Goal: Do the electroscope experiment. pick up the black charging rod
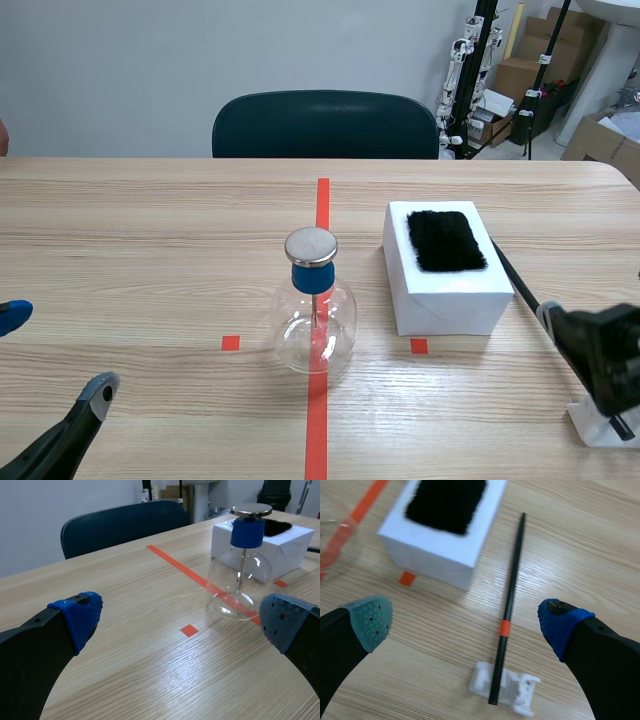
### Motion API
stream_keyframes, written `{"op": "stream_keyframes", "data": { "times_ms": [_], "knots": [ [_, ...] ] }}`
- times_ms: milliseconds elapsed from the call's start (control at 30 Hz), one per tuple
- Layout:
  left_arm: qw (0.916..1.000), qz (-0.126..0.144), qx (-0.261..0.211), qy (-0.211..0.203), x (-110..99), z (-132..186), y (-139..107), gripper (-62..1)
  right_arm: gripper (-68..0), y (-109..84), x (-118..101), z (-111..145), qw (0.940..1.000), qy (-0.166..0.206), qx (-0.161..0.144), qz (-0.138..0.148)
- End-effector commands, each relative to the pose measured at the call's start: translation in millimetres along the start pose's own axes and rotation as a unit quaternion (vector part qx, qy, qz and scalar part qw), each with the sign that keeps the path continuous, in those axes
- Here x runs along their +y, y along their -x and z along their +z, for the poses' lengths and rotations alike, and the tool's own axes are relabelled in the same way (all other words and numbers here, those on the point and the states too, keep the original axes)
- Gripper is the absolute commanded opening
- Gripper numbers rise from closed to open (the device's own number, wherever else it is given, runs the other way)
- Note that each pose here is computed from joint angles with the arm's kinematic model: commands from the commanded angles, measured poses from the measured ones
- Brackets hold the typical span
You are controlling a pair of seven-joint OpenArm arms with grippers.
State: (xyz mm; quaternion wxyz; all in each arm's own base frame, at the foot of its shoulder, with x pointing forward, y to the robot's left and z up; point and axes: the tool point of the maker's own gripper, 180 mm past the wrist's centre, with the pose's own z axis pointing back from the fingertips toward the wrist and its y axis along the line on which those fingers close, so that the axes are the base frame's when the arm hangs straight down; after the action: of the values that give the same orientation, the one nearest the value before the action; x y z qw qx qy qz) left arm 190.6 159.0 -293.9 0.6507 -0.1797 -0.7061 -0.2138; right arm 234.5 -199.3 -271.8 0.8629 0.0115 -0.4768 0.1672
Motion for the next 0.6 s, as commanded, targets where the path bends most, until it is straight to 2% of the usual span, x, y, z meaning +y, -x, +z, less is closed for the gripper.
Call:
{"op": "stream_keyframes", "data": {
  "times_ms": [0, 67, 200, 367, 567],
  "knots": [
    [0.9996, 0.002, -0.027, 0.001, 4, -6, -11, 1.4, -8.4, -19.6, -13, -2, 0.9996, 0.023, -0.017, 0.001],
    [0.9995, 0.003, -0.03, -0.002, 9, -9, -8, 1.4, -8.4, -23.2, -26, -6, 0.9988, 0.047, -0.004, -0.011],
    [0.9994, 0.006, -0.032, -0.005, 19, -14, -3, 1.4, -8.4, -23.3, -40, -13, 0.9976, 0.06, 0.028, -0.021],
    [0.9996, 0.014, -0.024, -0.009, 24, -20, 11, 1.4, -8.4, -17.7, -59, -26, 0.9938, 0.069, 0.06, -0.063],
    [0.9993, 0.025, -0.027, -0.01, 27, -24, 22, 1.4, -8.4, 5.6, -71, -38, 0.9847, 0.073, 0.124, -0.098]
  ]
}}
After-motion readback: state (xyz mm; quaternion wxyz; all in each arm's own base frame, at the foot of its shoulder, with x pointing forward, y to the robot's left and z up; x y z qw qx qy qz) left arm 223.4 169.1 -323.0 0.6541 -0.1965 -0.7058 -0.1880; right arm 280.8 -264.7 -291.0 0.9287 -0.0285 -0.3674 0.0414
